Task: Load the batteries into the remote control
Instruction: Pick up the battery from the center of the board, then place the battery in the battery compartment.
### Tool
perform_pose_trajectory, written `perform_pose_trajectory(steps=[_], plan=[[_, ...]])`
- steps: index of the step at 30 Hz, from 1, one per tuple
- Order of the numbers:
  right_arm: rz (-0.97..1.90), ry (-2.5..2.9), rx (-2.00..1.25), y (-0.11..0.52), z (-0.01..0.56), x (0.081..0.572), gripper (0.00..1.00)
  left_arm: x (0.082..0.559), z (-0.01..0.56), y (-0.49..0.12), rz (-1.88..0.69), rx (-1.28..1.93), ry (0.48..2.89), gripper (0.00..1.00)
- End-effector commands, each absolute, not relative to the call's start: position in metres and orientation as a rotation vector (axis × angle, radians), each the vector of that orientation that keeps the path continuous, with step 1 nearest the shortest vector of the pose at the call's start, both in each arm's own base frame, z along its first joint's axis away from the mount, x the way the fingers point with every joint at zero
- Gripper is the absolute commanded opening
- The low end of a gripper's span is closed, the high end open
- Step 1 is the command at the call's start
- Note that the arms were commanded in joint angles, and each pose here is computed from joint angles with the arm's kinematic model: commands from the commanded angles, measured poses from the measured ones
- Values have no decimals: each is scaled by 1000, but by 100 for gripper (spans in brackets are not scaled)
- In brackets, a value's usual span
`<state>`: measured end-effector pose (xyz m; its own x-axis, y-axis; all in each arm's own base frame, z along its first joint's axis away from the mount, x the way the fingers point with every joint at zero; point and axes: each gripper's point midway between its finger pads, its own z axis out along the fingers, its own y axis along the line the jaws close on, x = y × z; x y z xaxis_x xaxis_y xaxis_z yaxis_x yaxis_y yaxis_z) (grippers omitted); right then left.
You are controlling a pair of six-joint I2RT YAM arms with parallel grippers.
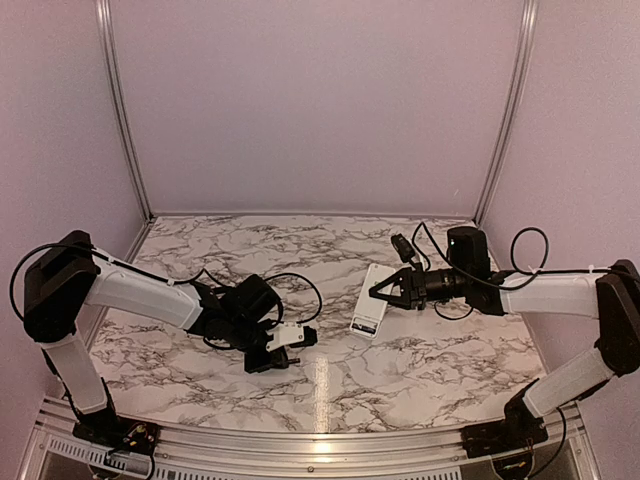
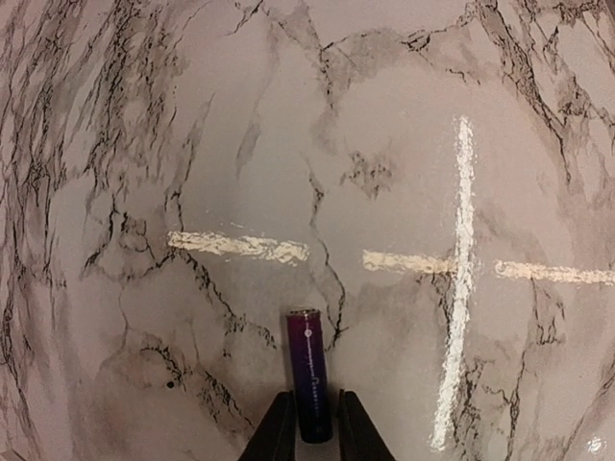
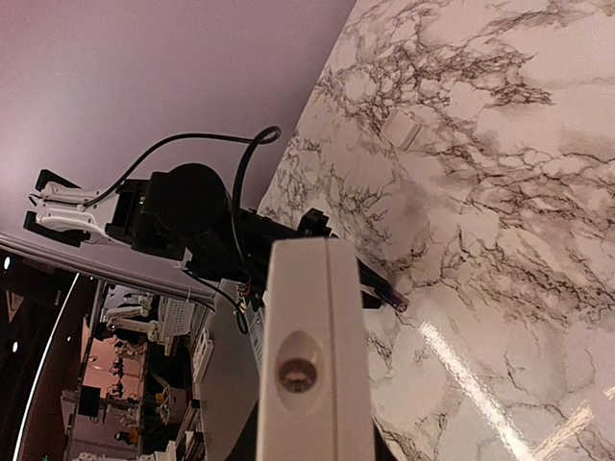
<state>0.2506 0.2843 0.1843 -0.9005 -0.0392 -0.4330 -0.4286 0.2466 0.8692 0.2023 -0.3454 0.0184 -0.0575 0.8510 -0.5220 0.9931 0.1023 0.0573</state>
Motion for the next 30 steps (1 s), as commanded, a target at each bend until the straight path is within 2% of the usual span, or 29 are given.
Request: perform_pose_trajectory(steps=[1,6,13,20,30], plan=[[1682,2155,-459,282,198,254,0,204,21,-353,-475,1782,1887,13],[1689,2165,-446,282,190,253,0,209,34,-352,-443,1760,1876,0],[1744,2165,-432,289,184,244,0,215,106,-348,-276,1699,1835,0],[1790,2189,-472,312,173,229,0,190,169,-340,-140,1668,1789,0],[1859,2202,-486,338,164,215,0,162,173,-364,88,1827,1725,0]])
